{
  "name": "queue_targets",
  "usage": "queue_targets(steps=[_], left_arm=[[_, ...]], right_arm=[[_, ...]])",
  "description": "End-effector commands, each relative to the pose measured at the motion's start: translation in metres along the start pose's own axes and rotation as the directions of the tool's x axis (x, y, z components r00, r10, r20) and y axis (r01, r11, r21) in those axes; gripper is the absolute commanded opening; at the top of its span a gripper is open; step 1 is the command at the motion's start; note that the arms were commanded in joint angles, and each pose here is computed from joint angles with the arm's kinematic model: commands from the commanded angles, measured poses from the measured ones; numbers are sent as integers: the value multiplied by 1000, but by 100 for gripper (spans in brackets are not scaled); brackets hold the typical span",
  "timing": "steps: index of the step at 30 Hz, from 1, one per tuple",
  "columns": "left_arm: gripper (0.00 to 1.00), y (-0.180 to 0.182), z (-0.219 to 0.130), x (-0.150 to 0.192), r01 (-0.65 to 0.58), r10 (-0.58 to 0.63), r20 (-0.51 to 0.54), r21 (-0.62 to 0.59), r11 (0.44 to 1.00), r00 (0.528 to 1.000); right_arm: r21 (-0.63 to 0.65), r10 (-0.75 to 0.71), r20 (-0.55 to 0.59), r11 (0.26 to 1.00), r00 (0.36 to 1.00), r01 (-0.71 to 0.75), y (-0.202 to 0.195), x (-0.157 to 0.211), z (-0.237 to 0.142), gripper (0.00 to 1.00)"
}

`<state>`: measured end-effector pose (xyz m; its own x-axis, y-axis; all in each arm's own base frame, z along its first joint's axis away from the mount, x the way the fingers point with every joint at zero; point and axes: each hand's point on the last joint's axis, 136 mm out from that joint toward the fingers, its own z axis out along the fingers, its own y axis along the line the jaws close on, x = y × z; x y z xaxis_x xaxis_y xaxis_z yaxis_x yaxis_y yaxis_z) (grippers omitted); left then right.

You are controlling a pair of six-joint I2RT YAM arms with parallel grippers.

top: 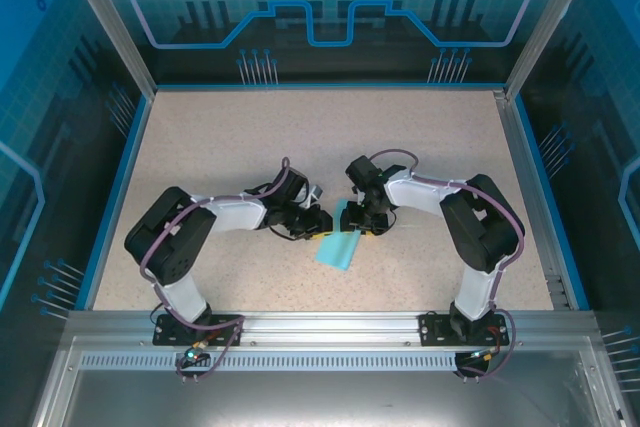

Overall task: Fold a paper plane with a square sheet of paper (pick it up from the middle)
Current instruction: Hold the square sheet of paper at the center of the table.

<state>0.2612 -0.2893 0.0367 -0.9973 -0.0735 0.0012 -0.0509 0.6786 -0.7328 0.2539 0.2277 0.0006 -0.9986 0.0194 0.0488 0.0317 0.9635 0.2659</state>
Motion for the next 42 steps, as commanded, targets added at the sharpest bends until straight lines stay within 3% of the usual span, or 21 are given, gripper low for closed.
queue_targets(steps=[1,10,23,34,38,42], left_arm=[[20,-6,5,5,-23,23,-42,10,1000,999],[16,1,15,7,-14,12,-63,-25,1000,998],[13,47,22,24,58,-76,-101,-172,983,992],[11,71,22,31,89,-119,-101,-263,961,988],[10,74,23,30,91,-123,-98,-278,956,988],[10,77,23,31,105,-137,-92,-290,951,986]], right_arm=[[152,28,-126,988,992,-9,-46,32,67,52],[152,32,-127,988,991,-12,-46,33,67,52],[134,26,-110,991,994,-11,-41,31,60,52],[22,47,165,998,985,-52,-11,7,-47,57],[-68,57,226,997,972,-43,5,7,-66,56],[-178,15,261,983,965,33,42,7,-71,50]])
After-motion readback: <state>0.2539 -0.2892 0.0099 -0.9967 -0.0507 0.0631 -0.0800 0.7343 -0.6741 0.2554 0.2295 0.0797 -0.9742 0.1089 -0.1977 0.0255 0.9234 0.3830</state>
